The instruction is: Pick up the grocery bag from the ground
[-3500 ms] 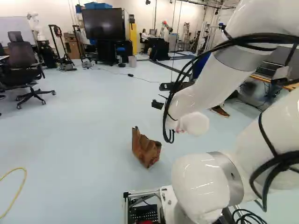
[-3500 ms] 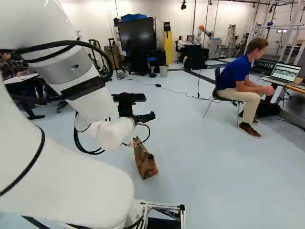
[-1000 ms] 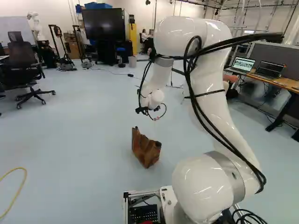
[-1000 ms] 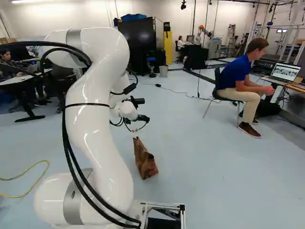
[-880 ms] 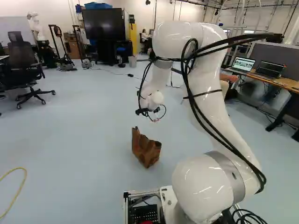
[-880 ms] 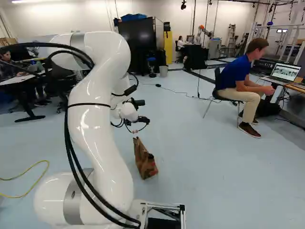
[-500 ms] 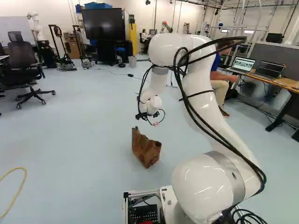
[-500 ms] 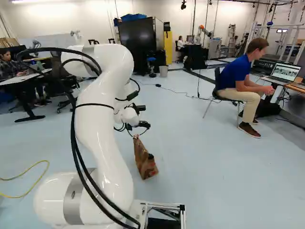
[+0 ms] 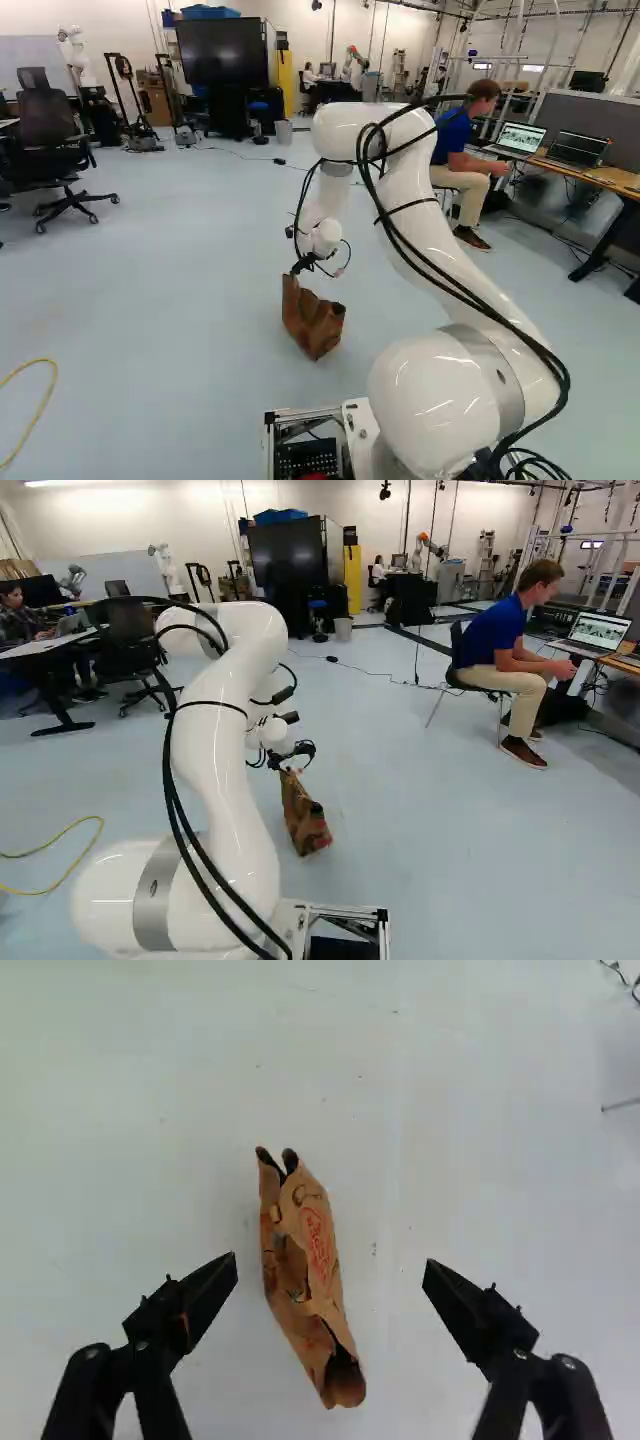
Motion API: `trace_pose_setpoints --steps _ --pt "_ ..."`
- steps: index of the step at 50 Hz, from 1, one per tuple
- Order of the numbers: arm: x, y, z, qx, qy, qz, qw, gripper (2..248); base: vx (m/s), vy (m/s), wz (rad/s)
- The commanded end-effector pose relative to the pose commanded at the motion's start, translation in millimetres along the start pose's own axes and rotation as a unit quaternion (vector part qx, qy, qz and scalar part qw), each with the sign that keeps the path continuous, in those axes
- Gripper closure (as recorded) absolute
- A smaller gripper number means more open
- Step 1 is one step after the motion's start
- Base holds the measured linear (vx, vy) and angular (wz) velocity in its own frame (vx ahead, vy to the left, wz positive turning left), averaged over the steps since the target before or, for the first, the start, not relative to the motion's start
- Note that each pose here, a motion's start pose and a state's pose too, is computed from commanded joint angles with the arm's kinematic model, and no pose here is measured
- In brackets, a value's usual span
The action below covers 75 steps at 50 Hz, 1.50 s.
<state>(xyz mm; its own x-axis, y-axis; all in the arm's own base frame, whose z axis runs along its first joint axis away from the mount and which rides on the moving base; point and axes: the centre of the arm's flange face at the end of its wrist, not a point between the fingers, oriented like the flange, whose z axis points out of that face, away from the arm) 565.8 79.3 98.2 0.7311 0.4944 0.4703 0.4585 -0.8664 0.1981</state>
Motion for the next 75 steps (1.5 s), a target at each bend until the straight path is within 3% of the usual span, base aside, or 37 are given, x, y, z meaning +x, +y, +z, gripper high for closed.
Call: trace_pose_setpoints --steps 13,75 --pt "-12.8 -5.4 32.1 0.005 -0.012 -0.020 0.9997 3 0.000 0.000 0.000" --pt "-85.3 -36.0 184.1 0.020 -0.046 -0.021 0.9985 3 0.000 0.000 0.000"
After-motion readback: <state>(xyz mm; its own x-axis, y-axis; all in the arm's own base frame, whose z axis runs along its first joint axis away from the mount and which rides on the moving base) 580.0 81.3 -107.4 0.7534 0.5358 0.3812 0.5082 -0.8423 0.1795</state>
